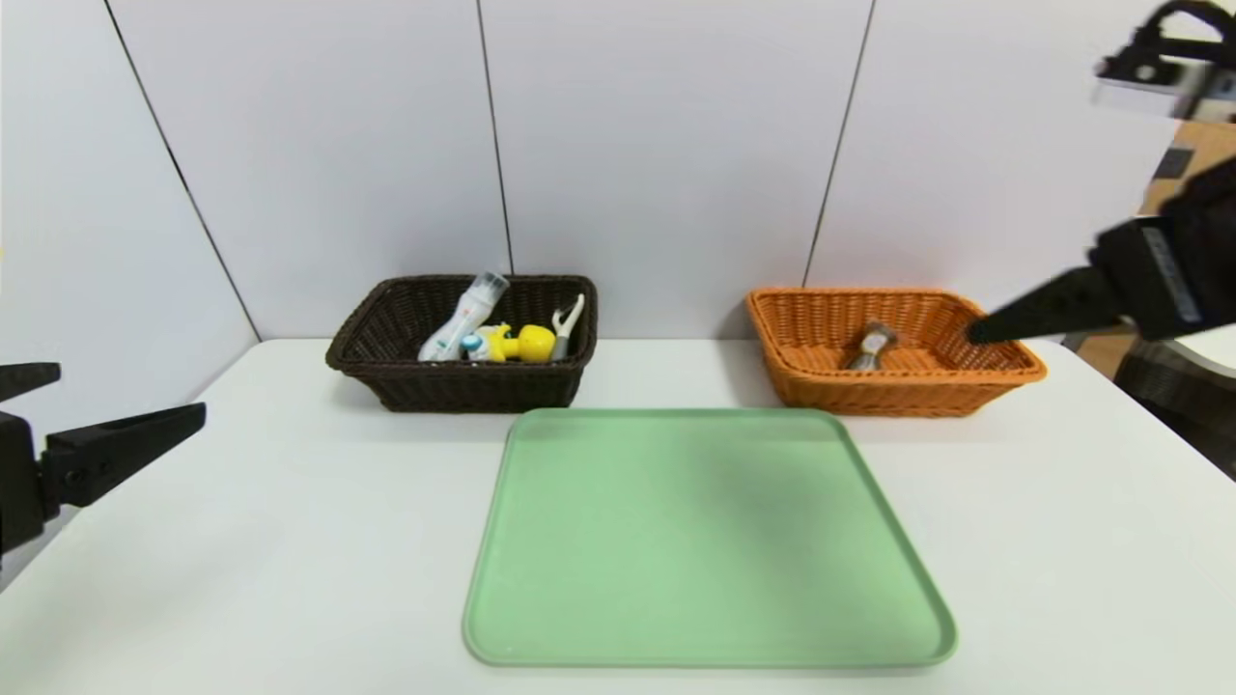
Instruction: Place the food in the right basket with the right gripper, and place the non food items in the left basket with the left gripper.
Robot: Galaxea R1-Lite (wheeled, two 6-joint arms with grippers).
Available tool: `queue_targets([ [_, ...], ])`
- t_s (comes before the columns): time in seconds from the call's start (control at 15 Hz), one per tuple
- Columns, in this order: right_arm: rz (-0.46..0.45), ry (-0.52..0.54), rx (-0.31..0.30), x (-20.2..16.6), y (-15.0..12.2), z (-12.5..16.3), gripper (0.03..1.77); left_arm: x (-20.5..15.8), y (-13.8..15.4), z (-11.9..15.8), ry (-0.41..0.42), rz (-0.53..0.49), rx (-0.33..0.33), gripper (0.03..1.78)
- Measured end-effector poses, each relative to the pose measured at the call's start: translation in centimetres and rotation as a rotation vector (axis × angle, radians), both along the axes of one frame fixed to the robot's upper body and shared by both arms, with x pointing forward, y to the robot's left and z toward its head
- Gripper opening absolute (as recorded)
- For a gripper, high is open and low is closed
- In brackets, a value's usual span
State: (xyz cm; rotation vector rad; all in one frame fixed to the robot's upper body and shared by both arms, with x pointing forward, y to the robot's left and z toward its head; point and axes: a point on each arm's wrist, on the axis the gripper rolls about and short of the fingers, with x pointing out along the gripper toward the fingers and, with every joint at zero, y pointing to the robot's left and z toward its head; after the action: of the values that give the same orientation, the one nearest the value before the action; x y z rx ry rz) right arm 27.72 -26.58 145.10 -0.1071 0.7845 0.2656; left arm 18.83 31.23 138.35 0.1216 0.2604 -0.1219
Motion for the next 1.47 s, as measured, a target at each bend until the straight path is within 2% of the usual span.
queue_targets([
  [0.13,-0.093,-0.012,0.002,-2.7,-2.7,-0.3,1.67,-0.8,0.9,0.7,-0.043,0.068,0.005,1.69],
  [0.4,-0.225,-0.149,0.034,-8.1,-5.7,-1.0,1.68,-3.2,2.2,1.1,-0.119,0.205,0.012,1.69],
  [0.6,-0.285,-0.220,0.049,-13.5,-6.8,-3.3,1.69,-6.5,2.4,-0.3,-0.155,0.236,0.011,1.69],
  [0.73,-0.316,-0.291,0.059,-16.9,-7.1,-5.4,1.69,-8.9,2.4,-2.3,-0.155,0.251,0.013,1.69],
  [0.93,-0.330,-0.411,0.077,-21.9,-7.3,-9.1,1.69,-11.9,2.4,-5.8,-0.184,0.249,0.016,1.69],
  [1.13,-0.320,-0.533,0.082,-25.7,-7.3,-13.3,1.69,-14.3,2.3,-9.3,-0.247,0.189,0.053,1.69],
  [1.33,-0.279,-0.655,0.004,-27.5,-7.3,-17.2,1.69,-15.1,2.3,-12.8,-0.292,0.149,0.072,1.69],
  [1.47,-0.259,-0.753,-0.042,-27.3,-7.2,-18.2,1.69,-14.7,2.3,-14.1,-0.327,0.143,0.056,1.69],
])
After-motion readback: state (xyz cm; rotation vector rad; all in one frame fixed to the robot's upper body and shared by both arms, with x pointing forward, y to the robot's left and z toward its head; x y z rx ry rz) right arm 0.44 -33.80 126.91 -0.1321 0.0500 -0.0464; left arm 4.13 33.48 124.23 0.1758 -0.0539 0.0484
